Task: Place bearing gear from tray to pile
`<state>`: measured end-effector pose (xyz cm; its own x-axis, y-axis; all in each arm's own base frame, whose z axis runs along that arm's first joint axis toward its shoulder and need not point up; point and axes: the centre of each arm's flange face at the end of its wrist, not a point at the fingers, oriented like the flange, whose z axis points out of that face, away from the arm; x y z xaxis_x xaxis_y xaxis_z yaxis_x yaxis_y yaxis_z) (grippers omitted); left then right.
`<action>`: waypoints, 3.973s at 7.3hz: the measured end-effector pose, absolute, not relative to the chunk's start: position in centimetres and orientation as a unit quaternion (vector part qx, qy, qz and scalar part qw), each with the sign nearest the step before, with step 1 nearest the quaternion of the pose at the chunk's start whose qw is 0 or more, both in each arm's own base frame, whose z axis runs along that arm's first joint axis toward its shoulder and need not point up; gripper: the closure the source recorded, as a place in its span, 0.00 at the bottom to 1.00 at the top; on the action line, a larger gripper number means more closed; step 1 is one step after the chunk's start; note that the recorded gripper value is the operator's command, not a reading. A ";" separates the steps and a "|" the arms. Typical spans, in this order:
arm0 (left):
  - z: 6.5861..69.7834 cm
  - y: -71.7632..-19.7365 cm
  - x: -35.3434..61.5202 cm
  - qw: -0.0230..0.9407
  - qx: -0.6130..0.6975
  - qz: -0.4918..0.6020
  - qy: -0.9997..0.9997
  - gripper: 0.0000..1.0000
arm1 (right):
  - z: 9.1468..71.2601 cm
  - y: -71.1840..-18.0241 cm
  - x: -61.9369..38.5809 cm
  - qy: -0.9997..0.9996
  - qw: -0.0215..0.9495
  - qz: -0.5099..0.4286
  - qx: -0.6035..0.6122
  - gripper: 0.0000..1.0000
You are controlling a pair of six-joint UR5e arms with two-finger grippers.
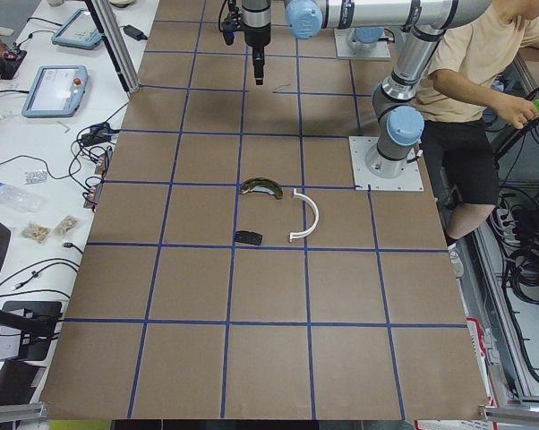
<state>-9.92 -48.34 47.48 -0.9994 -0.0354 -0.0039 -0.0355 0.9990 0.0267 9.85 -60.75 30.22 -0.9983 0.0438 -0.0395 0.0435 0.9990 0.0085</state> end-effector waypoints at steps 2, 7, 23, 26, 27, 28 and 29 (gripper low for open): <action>47.1 -48.4 -9.9 0.000 -0.018 0.016 1.000 0.00 | 28.5 -58.3 23.0 0.997 0.034 -0.001 0.076 1.00; 46.4 -48.6 -9.9 -0.001 -0.018 0.021 1.000 0.00 | 21.6 -53.0 37.5 0.994 0.036 0.004 0.108 0.56; 25.8 -53.8 -32.0 -0.002 0.057 0.022 0.998 0.02 | 24.8 -51.9 -30.8 0.989 -0.021 0.006 -0.144 0.00; 21.2 -54.2 -34.1 -0.008 0.070 0.028 0.997 0.16 | 22.2 -47.9 -34.4 0.974 -0.008 0.021 -0.227 0.00; 20.1 -54.2 -34.3 -0.008 0.072 0.034 0.997 0.19 | 21.5 -47.6 -35.2 0.963 -0.007 0.019 -0.269 0.00; 19.4 -54.2 -34.4 -0.007 0.073 0.040 0.997 0.22 | 20.4 -47.6 -36.0 0.951 -0.012 0.014 -0.310 0.00; 18.7 -53.9 -34.4 -0.006 0.074 0.046 0.996 0.28 | 19.5 -47.8 -36.8 0.937 -0.022 0.009 -0.347 0.00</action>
